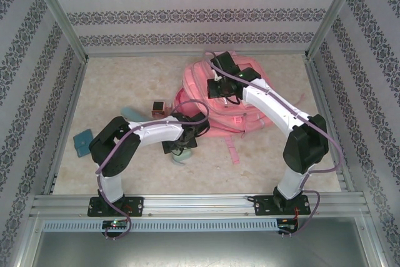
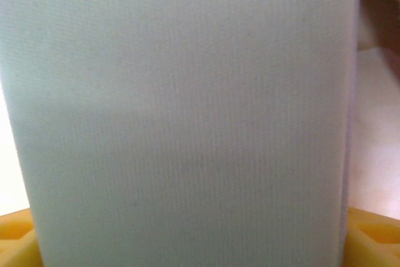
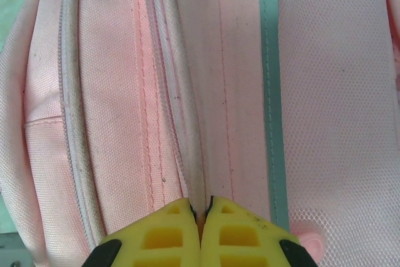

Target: Pack books, pencil case, and school supplies into a backpack

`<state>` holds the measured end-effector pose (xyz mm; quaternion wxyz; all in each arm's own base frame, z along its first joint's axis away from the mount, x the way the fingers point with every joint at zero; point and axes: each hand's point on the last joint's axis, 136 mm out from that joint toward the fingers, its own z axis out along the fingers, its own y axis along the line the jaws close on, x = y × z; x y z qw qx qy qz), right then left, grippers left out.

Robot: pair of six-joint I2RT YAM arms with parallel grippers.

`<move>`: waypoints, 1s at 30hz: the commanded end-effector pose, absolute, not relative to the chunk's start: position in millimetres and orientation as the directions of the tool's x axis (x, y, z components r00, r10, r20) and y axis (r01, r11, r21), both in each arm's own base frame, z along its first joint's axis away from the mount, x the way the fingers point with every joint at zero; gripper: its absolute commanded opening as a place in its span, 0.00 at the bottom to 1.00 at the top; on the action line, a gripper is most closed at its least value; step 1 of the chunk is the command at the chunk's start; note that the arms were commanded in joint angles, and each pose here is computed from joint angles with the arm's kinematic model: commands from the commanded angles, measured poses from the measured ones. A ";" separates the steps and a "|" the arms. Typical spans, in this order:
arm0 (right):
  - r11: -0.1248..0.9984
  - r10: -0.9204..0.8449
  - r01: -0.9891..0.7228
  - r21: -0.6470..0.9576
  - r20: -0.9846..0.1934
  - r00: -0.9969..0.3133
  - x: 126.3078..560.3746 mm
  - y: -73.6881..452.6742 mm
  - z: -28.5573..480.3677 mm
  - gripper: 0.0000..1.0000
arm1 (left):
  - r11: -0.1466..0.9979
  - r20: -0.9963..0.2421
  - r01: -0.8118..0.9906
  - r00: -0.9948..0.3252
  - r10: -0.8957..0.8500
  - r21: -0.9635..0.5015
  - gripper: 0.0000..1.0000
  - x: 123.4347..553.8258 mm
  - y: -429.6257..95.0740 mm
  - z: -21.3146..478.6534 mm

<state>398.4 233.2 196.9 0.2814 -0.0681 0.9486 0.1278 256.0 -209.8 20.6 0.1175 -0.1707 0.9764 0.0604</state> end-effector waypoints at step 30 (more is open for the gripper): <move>0.740 0.248 -0.237 0.629 -0.584 -0.773 402.4 208.7 296.9 0.00 | 0.960 -0.478 -0.204 -0.835 -0.273 -0.192 0.76 394.2 -259.4 139.2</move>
